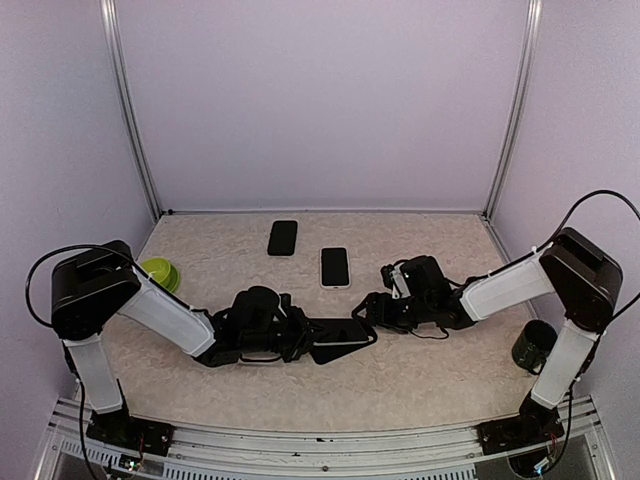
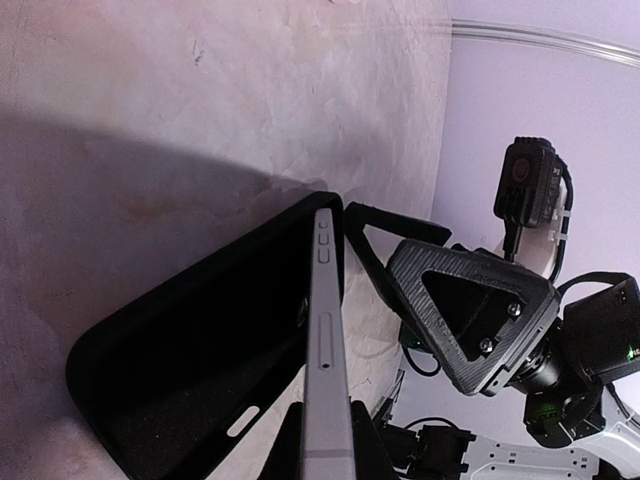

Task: Put the phone into the phone case
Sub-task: Install the phone into the phone case.

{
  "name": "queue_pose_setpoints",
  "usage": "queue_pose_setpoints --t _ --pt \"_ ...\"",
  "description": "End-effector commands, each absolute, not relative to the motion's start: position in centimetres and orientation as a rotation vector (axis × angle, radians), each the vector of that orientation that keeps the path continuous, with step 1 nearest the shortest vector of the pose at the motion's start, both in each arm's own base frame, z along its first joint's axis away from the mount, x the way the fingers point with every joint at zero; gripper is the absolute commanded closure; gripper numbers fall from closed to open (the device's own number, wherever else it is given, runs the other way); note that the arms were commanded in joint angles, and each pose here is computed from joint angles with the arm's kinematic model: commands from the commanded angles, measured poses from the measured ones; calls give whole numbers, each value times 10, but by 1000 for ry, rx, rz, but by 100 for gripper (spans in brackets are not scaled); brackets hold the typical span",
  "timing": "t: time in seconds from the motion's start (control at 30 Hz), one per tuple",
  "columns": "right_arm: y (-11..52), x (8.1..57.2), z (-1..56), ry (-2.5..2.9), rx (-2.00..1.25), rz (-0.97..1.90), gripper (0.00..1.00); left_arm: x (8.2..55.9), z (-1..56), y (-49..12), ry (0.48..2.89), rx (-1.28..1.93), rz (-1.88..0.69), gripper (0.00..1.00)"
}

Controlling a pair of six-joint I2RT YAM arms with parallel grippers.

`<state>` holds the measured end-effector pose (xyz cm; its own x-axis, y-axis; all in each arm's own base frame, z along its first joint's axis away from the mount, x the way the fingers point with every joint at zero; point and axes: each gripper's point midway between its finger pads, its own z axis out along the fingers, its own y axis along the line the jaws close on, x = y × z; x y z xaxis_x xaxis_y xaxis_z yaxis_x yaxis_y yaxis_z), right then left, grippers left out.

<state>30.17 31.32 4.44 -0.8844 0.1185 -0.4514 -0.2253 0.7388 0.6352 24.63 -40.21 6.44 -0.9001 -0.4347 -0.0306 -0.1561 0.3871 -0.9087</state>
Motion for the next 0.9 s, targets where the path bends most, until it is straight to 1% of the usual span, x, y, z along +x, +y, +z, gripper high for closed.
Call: queue_pose_setpoints --t 0.0,0.4,0.87 --pt "318 295 34 2510 -81 970 23 248 65 -408 2377 -557 -1536 100" --pt "326 283 28 2537 -84 1000 23 248 46 -406 2381 -576 -1533 100" --pt "331 276 29 2546 -92 1033 24 249 20 -402 2425 -571 -1443 100"
